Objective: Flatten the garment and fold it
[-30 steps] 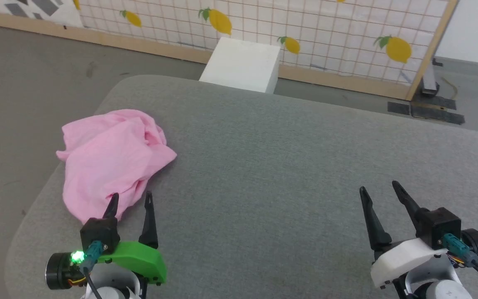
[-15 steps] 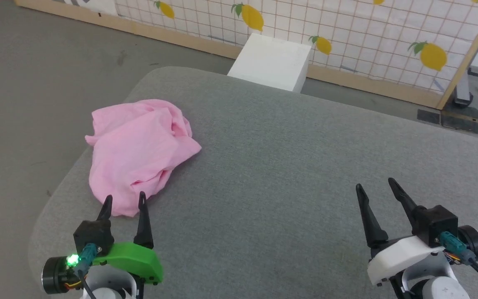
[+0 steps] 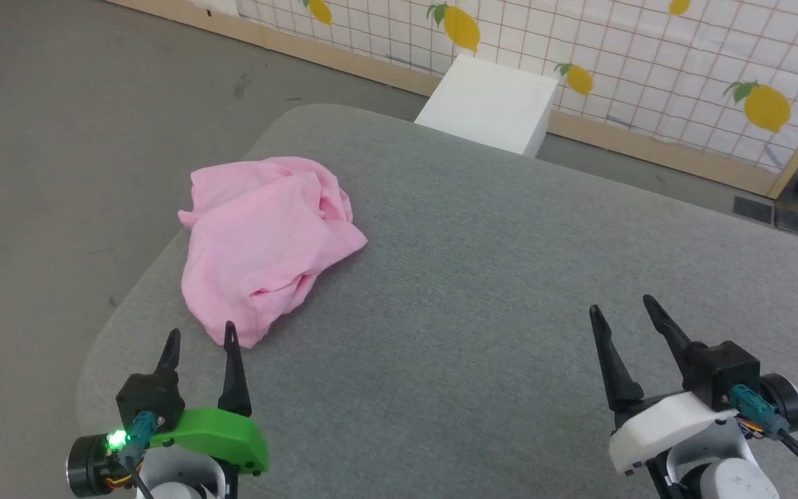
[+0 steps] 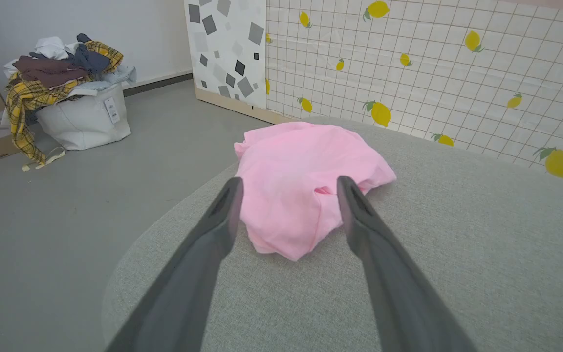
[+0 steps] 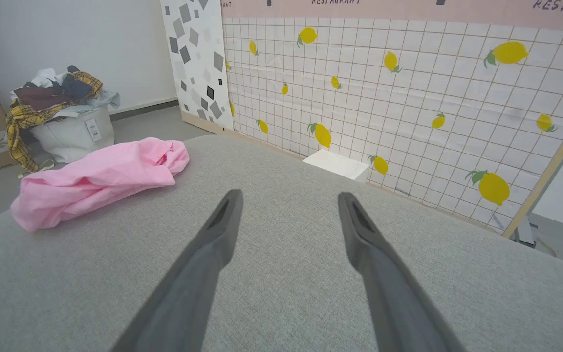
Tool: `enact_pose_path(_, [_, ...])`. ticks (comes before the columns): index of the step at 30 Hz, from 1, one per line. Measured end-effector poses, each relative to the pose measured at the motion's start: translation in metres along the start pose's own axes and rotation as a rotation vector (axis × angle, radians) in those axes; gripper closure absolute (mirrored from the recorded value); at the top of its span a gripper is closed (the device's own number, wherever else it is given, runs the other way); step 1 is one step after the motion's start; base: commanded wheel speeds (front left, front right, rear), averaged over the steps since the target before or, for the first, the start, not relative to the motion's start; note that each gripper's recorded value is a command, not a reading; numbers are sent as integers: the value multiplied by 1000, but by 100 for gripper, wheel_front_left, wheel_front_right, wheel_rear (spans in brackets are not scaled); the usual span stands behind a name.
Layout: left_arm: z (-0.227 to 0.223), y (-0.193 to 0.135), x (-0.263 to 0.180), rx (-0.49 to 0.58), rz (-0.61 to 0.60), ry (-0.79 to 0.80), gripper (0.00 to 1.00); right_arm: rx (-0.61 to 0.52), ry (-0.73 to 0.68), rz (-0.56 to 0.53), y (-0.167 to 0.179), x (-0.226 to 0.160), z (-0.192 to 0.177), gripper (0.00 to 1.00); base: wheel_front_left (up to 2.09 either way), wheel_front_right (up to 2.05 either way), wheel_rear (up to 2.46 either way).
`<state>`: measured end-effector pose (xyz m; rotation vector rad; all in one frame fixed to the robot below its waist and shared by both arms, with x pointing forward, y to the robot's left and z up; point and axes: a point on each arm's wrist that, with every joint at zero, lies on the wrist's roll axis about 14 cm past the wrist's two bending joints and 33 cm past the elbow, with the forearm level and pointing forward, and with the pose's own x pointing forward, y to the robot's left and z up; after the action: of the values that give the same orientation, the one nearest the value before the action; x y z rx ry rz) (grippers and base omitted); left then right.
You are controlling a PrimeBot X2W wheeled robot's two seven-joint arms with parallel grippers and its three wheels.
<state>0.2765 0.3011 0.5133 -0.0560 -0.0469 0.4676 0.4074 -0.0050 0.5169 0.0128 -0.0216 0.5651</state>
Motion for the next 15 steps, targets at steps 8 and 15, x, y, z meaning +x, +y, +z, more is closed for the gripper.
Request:
enact_pose_path(8, [-1,16,-8,-24,50,-1,0,6,-2,50,16,9,0,0,0,0,0])
enact_pose_path(15, [-2,35,-16,-23,107,-5,0,13,-5,92,30,16,-1,0,0,0,0])
